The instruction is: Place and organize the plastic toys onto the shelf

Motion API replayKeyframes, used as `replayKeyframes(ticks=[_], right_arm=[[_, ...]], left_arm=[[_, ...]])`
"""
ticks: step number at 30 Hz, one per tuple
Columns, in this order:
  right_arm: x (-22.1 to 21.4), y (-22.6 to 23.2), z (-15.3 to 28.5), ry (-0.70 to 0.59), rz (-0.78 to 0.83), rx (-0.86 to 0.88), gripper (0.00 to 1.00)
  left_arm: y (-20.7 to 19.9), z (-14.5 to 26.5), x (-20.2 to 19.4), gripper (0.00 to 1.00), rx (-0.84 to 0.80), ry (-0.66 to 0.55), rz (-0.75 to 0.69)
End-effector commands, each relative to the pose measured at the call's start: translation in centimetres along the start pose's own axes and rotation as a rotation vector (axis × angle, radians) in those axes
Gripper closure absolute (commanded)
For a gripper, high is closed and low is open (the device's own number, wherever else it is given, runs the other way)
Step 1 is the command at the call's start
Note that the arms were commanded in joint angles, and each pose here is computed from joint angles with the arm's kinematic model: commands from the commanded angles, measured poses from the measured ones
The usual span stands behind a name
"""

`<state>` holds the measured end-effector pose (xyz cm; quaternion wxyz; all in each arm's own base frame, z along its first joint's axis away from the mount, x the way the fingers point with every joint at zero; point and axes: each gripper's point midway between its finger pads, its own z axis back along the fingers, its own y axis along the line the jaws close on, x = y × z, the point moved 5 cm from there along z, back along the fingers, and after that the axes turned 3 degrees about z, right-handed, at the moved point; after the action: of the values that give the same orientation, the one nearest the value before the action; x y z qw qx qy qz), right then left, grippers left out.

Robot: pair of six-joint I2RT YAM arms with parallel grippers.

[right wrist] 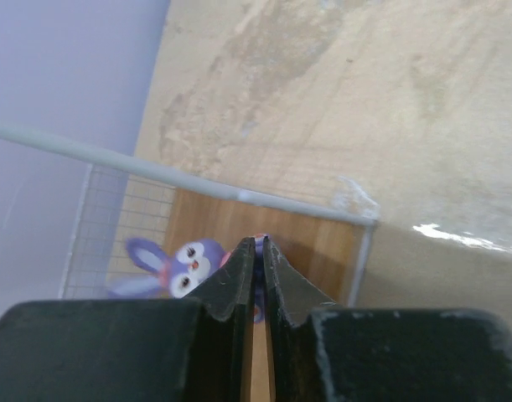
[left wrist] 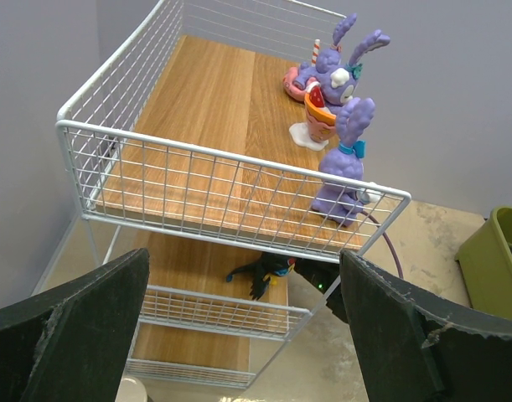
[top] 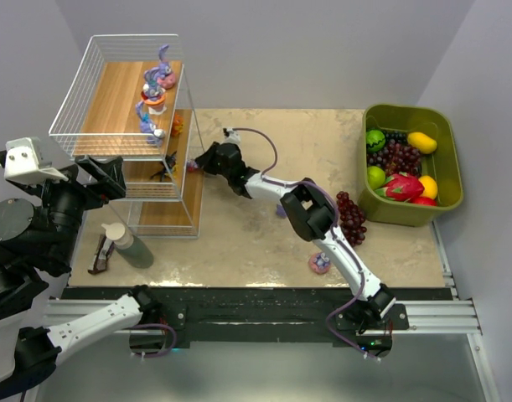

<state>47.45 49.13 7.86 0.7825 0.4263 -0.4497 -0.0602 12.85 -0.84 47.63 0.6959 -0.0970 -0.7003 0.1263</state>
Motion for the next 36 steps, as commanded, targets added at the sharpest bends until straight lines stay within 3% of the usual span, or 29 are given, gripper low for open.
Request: replayKeyframes(ticks=[1, 36], right_arm=[[-0.1, -0.6, 1.0, 0.033, 0.012, -0.054, 0.92], [0.4, 1.8, 3.4, 0.079, 0.016, 0.042, 0.91]], left_arm=[[0.3, 0.3, 0.8, 0.0, 0.005, -0.027, 0.01], [0.3, 0.2, 0.5, 0.0, 0.005, -0.027, 0.013]])
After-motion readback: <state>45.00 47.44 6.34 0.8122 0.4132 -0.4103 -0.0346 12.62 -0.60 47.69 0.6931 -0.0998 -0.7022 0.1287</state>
